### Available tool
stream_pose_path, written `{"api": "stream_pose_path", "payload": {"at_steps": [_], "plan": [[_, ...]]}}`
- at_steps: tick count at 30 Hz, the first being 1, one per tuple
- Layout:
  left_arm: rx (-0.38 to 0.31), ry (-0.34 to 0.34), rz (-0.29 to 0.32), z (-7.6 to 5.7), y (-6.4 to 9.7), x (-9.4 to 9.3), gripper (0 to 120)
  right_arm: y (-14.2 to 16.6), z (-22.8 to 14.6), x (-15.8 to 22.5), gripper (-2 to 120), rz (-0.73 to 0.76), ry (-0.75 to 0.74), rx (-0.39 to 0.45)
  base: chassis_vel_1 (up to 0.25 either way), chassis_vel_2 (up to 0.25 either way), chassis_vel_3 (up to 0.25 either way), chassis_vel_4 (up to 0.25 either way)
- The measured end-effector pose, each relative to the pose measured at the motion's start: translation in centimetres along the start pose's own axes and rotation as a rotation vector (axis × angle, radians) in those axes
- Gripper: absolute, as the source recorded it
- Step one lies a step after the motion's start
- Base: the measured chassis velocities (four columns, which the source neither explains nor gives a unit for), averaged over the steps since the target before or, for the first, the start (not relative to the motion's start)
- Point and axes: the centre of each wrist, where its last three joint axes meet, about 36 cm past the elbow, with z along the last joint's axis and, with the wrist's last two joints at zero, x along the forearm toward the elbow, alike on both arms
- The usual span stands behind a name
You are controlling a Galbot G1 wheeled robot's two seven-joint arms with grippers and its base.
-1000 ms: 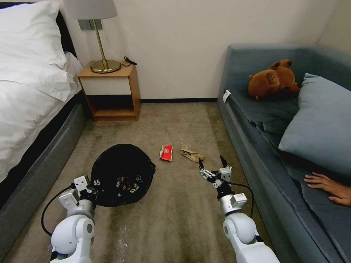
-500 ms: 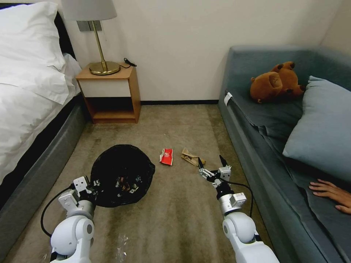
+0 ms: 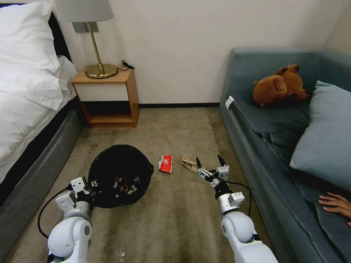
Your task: Pick up the trash bin, then pick up the garbage on the floor and place it into the trash bin.
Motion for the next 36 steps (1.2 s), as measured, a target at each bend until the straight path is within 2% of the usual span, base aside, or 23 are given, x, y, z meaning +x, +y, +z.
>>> {"api": "stream_pose_path", "payload": {"at_steps": [36], "plan": [[-0.002,-0.014,-0.009,0.21,0.11,0.40,1,-0.30,0.21,-0.03,100,-0.018,-0.004,0.006,-0.110,0.101,0.104,-0.106]]}}
